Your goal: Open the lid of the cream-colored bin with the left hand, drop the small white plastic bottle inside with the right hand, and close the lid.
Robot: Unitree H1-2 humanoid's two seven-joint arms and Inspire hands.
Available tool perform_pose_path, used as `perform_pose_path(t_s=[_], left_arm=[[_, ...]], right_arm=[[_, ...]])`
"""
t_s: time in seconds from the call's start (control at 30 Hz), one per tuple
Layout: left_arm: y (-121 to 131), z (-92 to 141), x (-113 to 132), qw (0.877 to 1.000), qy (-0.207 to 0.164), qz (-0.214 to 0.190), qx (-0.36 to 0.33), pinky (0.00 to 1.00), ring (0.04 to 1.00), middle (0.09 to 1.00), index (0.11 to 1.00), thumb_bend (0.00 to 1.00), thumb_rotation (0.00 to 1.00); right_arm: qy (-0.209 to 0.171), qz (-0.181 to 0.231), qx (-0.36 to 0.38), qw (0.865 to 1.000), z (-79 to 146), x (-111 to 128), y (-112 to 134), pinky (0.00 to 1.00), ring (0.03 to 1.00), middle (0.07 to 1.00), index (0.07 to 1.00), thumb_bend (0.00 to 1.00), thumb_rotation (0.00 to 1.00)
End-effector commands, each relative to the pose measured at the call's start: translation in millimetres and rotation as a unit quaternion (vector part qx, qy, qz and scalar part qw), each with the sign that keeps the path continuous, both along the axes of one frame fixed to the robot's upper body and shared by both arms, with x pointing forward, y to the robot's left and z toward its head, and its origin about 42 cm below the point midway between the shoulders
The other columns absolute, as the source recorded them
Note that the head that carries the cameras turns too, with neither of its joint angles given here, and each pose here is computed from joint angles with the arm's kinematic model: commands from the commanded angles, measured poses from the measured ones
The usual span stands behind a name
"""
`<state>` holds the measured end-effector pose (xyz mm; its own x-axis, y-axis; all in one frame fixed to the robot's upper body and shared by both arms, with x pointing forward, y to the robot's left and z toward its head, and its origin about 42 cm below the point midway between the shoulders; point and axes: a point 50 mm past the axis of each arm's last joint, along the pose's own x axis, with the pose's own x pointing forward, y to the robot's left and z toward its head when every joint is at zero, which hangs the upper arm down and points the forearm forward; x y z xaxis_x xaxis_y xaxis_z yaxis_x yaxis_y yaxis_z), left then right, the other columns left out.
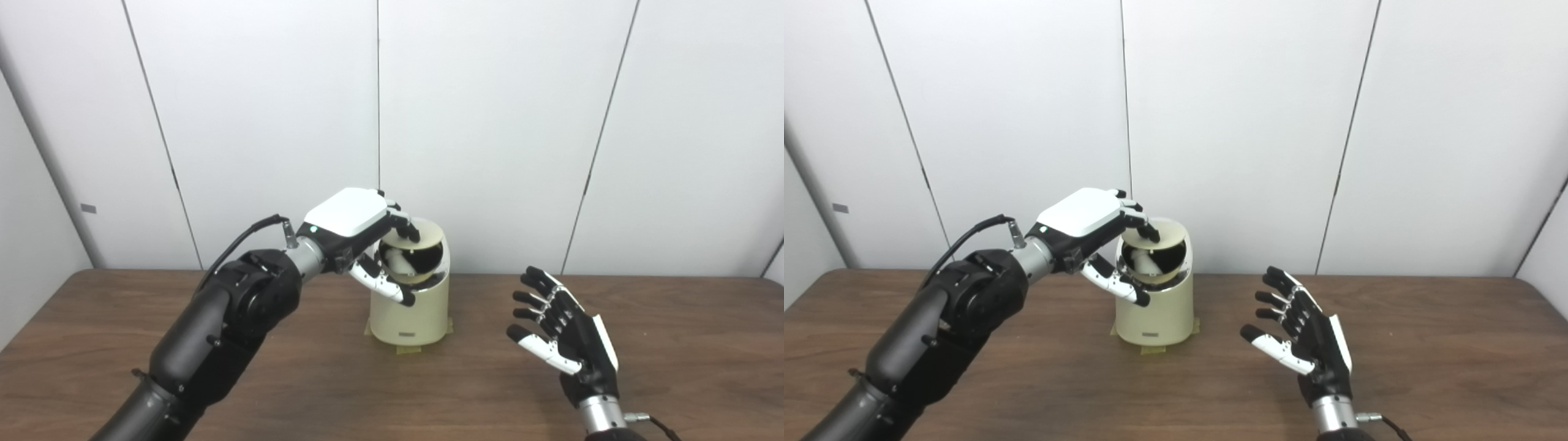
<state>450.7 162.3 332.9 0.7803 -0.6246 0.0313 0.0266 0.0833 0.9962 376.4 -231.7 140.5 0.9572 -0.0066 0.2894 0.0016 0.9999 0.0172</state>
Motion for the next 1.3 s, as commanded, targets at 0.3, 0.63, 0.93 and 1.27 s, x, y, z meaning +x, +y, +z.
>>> perform_pose_path(t_s=[0.3,0.63,0.93,1.27], left_arm=[[-6,10,-5,0.999,-0.045,-0.009,0.026,1.0,0.898,0.715,0.705,1.0,0.44],[-16,-13,-7,0.997,-0.047,-0.018,0.055,0.96,0.891,0.739,0.734,1.0,0.47],[-23,-39,-8,0.996,-0.049,-0.015,0.076,1.0,0.944,0.828,0.822,1.0,0.47],[-24,-42,-10,0.996,-0.028,-0.015,0.082,1.0,0.956,0.778,0.763,1.0,0.45]], right_arm=[[-0.038,0.002,-0.001,0.999,26,6,3,0.67,0.759,0.834,0.813,0.88,0.33],[-0.036,0.003,0.015,0.999,28,6,2,0.67,0.756,0.827,0.806,0.89,0.32],[-0.038,0.006,0.023,0.999,31,4,4,0.66,0.75,0.827,0.806,0.89,0.3],[-0.035,0.003,0.023,0.999,32,4,4,0.62,0.739,0.827,0.803,0.89,0.3]])
